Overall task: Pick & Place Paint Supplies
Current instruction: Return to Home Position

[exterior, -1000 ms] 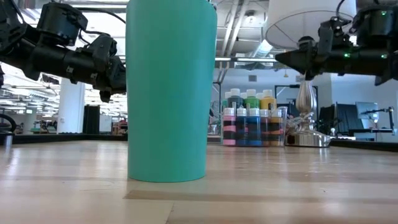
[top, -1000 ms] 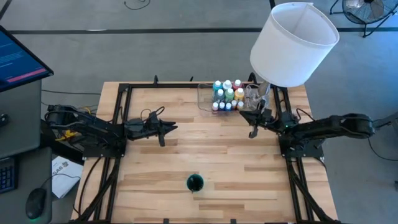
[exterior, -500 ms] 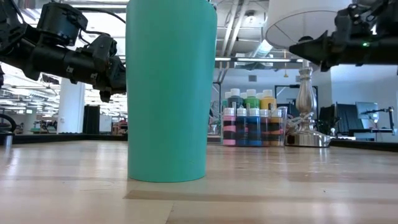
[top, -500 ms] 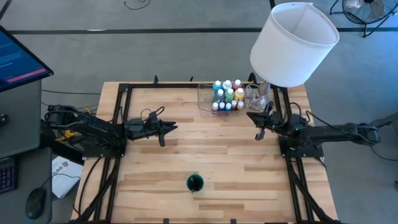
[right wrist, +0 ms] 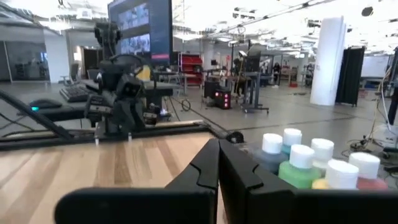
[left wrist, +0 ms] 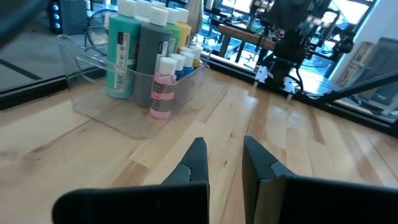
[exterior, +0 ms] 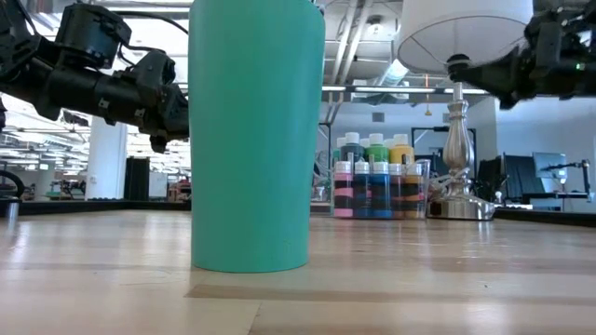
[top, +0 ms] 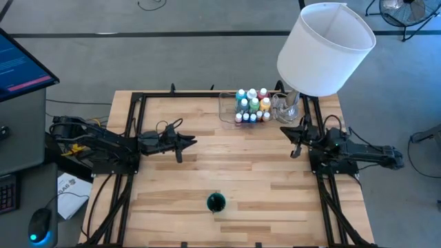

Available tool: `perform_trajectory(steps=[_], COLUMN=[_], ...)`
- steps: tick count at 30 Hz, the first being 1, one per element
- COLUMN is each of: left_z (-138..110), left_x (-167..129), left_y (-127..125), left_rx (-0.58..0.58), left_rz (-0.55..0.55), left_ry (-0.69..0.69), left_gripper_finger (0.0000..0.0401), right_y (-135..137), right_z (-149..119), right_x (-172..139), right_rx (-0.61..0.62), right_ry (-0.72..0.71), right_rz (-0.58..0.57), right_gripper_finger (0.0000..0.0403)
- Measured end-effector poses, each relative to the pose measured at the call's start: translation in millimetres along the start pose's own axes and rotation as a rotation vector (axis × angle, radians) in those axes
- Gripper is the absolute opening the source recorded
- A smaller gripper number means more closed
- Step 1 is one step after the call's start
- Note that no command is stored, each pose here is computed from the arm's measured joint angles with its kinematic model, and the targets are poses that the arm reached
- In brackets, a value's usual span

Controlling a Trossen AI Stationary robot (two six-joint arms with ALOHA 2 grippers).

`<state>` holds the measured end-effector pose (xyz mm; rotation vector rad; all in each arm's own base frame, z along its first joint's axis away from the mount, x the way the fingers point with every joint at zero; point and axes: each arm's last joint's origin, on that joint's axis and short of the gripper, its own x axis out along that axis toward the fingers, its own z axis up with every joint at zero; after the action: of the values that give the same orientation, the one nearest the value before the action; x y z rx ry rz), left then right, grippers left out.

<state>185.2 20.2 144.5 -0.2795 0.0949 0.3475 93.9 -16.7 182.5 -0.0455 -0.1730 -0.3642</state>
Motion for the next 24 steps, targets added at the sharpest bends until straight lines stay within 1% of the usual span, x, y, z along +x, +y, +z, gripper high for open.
perform_trajectory(steps=[1,3,6,8,10,13,19,22,24], left_z=[0,0,1,4,7,15,28,35,39], left_x=[0,0,1,3,5,10,12,5,-1], left_y=[0,0,-1,-3,-3,0,10,10,8], left_rx=[0.0,0.0,0.015,0.027,0.043,0.041,0.033,0.037,0.052], left_rz=[-0.003,-0.007,-0.031,-0.069,-0.127,-0.188,-0.186,-0.189,-0.195], left_ry=[0.001,0.002,0.007,0.005,0.01,0.002,-0.047,-0.084,-0.084], left_gripper_finger=[0.0,0.0,0.0,0.0,0.0,0.0,0.0,0.0,0.0], right_y=[0,0,-1,-1,-1,-1,-1,-1,-1], right_z=[-2,-1,-5,-3,-5,-4,-5,-5,-6], right_x=[0,0,0,0,0,0,0,0,0], right_rx=[-0.007,-0.007,-0.011,-0.001,-0.004,-0.003,0.046,0.054,0.053], right_ry=[0.024,0.008,0.045,0.031,0.045,0.039,0.047,0.053,0.055], right_rz=[0.001,0.0,-0.007,-0.013,-0.012,-0.013,-0.013,-0.013,-0.014], right_gripper_finger=[0.0,0.0,0.0,0.0,0.0,0.0,0.0,0.0,0.0])
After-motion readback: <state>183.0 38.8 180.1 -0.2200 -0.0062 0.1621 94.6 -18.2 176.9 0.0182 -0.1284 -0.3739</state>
